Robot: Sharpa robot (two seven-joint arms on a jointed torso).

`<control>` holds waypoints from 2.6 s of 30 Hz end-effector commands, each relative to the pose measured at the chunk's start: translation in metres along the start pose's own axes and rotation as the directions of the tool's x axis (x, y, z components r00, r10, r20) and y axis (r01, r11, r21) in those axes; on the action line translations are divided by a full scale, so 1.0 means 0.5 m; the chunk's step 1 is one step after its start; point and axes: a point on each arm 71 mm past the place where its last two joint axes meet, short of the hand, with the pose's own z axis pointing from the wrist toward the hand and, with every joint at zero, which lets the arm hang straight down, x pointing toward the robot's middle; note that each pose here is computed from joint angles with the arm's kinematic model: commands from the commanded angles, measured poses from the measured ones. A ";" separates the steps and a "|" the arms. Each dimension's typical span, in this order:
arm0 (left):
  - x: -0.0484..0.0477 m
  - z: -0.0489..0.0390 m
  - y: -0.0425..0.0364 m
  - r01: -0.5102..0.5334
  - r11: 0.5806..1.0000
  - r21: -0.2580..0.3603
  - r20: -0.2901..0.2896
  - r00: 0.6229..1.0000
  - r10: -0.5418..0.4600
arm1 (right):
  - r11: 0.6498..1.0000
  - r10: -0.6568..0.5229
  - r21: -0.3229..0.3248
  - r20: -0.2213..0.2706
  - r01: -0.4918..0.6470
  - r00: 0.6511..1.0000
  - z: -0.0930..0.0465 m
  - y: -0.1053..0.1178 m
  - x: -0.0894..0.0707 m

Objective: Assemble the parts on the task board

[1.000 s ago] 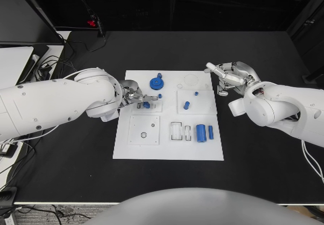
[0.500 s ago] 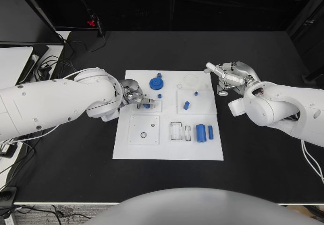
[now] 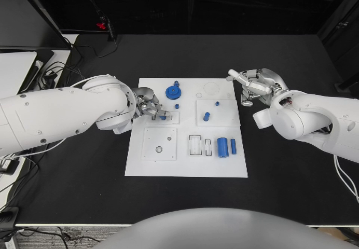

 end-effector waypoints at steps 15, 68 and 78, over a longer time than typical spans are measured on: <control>-0.002 -0.001 -0.003 0.005 1.000 0.018 0.010 1.000 -0.005 | 1.000 0.002 -0.002 0.000 -0.002 1.000 0.000 0.001 0.001; 0.004 0.004 -0.002 -0.027 0.999 -0.027 -0.038 0.999 0.026 | 1.000 0.002 -0.002 0.000 -0.002 1.000 -0.001 0.001 0.000; 0.003 0.004 -0.002 -0.021 1.000 -0.021 -0.029 0.999 0.021 | 1.000 0.002 -0.002 0.000 -0.002 1.000 0.000 0.001 0.000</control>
